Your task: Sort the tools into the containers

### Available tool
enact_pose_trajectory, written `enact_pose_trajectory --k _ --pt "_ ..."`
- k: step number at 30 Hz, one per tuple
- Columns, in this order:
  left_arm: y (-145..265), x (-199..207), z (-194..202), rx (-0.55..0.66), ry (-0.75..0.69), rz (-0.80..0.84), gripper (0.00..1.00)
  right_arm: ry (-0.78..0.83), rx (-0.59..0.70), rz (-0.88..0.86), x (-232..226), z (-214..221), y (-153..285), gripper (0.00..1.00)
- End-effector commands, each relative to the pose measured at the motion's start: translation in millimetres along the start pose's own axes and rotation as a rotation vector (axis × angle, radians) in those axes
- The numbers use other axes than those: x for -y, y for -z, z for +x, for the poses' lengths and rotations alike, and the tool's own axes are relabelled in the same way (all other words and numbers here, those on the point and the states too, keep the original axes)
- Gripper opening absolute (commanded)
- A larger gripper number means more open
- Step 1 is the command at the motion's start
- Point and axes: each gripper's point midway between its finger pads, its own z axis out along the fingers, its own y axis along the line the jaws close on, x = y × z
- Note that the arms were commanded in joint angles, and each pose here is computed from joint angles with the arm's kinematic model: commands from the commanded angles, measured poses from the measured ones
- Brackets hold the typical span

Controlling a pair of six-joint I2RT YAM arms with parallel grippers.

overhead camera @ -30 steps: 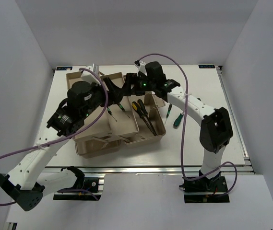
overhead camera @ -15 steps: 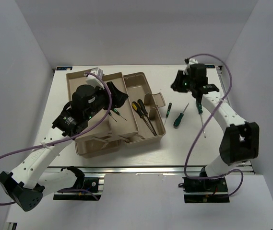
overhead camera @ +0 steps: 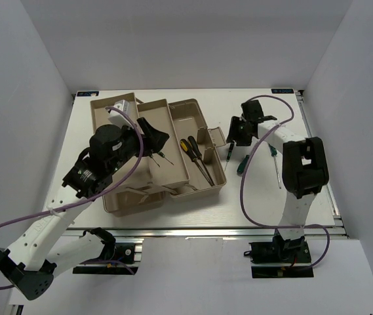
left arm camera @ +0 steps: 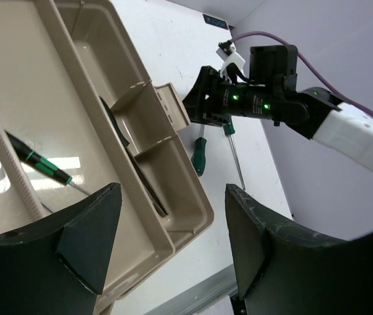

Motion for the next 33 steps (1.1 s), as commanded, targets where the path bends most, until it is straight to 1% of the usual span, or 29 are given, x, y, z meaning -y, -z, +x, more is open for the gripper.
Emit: enact_pose_trajectory --k 1,5,8,9,10,11,13,14,16,17,20,22,25,26,29,30,31,33 --pt "8.4 -6.5 1.5 0.005 0.027 -0.029 0.74 -0.023 0.022 0.039 3.5 -13.1 -10.5 0.56" --pt "7.6 -10.0 3.8 -0.008 0.024 -0.049 0.74 -0.009 0.010 0.049 -0.3 -9.2 -24.7 0.55" --pt "4.9 -10.8 4.0 -0.014 0.018 -0.057 0.74 0.005 0.019 0.096 3.3 -9.3 -33.7 0.55" --pt "4.0 -11.5 4.6 -0.014 0.018 -0.060 0.74 0.009 0.030 0.134 9.1 -11.1 -36.0 0.53" --pt "2.7 -12.1 6.0 -0.017 0.018 -0.060 0.74 0.013 0.032 0.164 13.2 -9.9 -36.0 0.50" --pt "1.4 -13.1 7.0 -0.019 0.018 -0.063 0.74 0.012 0.035 0.185 16.9 -8.9 -36.2 0.44" --pt "0.1 -13.9 8.7 -0.020 0.019 -0.062 0.74 0.016 0.039 0.237 28.0 -6.6 -34.5 0.36" --pt "-0.2 -14.1 9.2 -0.018 0.022 -0.061 0.74 0.006 0.033 0.248 34.9 -5.8 -33.7 0.28" --pt "-1.5 -15.7 11.4 -0.017 0.024 -0.060 0.74 -0.015 0.020 0.250 42.3 -2.7 -33.4 0.21" --pt "-1.8 -15.6 12.3 -0.019 0.024 -0.058 0.74 -0.026 0.015 0.259 48.2 -1.2 -33.1 0.15" --pt "-3.9 -16.4 15.2 -0.030 0.021 -0.059 0.75 -0.051 0.021 0.250 54.4 -4.6 -30.8 0.07" --pt "-5.0 -16.7 15.0 -0.032 0.016 -0.062 0.75 -0.074 0.014 0.205 51.2 -7.1 -29.3 0.01" --pt "-6.7 -17.0 15.4 -0.039 0.012 -0.067 0.75 -0.128 0.011 0.068 33.2 -19.1 -21.2 0.00" --pt "-5.9 -15.9 12.9 -0.034 0.011 -0.067 0.75 -0.127 0.029 -0.010 18.3 -31.6 -10.5 0.00" --pt "-4.3 -16.9 11.5 -0.027 0.012 -0.073 0.75 -0.128 0.109 -0.069 10.5 -62.8 17.0 0.00" --pt "-3.2 -16.9 10.9 -0.023 0.012 -0.073 0.75 -0.103 0.181 -0.088 3.8 -84.8 38.7 0.00" --pt "-2.5 -17.3 10.9 -0.022 0.012 -0.074 0.75 -0.082 0.226 -0.093 2.6 -97.1 51.1 0.00" --pt "0.4 -16.8 7.2 -0.006 0.013 -0.073 0.76 -0.002 0.365 -0.100 -6.8 -130.9 89.0 0.00"
